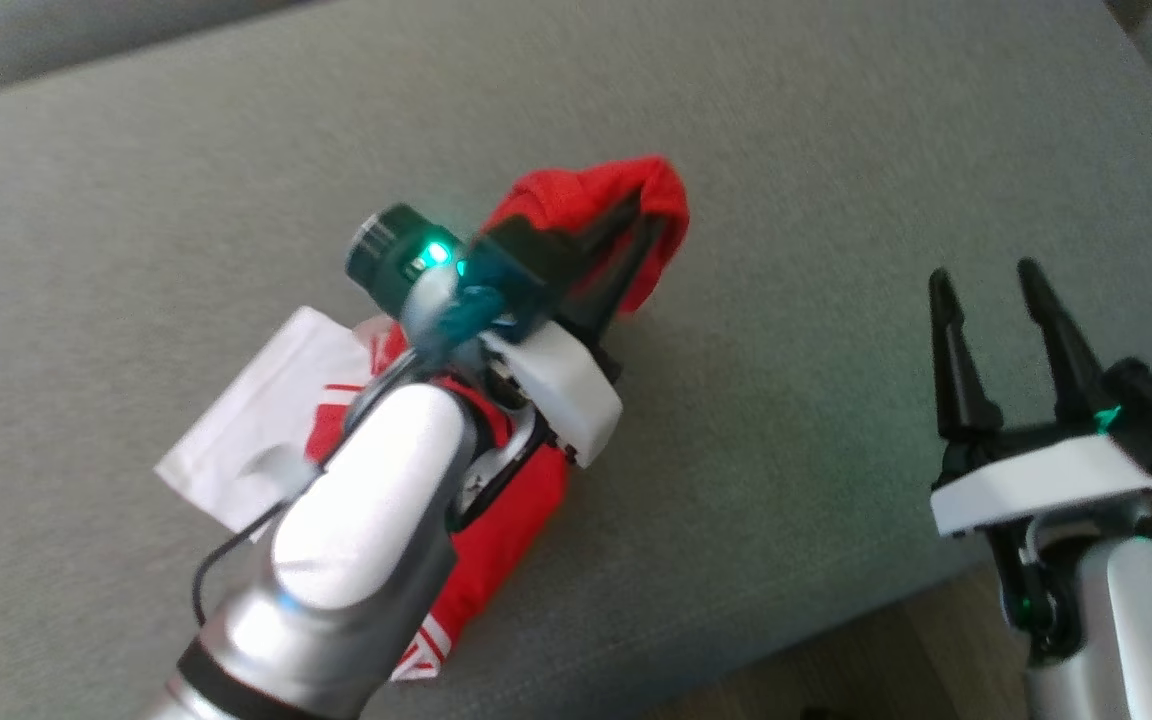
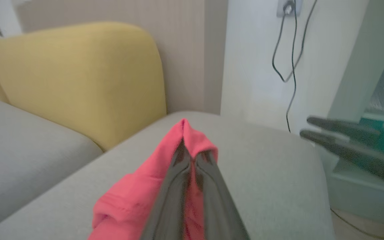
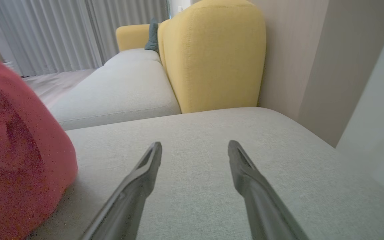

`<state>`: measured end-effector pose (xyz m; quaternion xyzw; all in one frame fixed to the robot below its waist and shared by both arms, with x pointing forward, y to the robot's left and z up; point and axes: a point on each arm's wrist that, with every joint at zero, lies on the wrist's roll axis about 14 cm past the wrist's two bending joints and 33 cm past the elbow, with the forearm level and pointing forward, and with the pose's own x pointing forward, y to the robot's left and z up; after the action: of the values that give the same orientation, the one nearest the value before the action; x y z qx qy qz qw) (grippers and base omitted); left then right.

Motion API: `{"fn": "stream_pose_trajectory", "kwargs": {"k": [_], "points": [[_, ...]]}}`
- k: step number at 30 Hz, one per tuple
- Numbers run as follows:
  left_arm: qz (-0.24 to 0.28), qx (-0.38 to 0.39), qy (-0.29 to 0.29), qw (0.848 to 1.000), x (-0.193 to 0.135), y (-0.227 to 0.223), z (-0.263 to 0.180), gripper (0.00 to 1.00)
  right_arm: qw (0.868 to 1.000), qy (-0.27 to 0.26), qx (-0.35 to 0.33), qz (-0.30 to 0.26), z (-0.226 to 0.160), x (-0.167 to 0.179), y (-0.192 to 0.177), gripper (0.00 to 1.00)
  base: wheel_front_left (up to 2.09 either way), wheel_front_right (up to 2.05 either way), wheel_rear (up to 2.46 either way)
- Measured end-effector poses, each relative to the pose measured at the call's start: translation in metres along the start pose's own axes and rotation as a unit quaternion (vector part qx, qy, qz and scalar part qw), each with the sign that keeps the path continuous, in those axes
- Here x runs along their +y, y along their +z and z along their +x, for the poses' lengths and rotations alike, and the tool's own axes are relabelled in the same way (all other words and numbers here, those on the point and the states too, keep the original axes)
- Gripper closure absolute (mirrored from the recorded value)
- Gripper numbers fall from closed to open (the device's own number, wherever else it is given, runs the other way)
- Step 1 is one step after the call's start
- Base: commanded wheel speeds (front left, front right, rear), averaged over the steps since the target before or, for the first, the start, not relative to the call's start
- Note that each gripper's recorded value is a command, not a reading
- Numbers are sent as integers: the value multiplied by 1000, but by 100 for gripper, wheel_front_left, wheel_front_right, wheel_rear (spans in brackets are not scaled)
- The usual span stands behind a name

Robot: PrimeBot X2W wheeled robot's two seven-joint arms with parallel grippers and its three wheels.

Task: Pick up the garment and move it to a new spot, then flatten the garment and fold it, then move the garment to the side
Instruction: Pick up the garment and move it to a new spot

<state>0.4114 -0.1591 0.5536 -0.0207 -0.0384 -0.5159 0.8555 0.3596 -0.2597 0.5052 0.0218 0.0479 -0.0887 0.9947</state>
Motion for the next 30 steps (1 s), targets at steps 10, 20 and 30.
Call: {"fn": "stream_pose_trajectory", "kwargs": {"k": [10,20,30], "points": [[-33,152,-64,986,-32,-113,-5,68,999,-19,28,4,10,-11,-24,0,0,0,0],[-28,66,2,997,-8,-69,-23,0,1000,18,12,16,18,13,-16,0,0,0,0],[-22,20,270,962,109,-48,-129,0,996,90,-4,14,34,62,0,0,0,0,0]]}}
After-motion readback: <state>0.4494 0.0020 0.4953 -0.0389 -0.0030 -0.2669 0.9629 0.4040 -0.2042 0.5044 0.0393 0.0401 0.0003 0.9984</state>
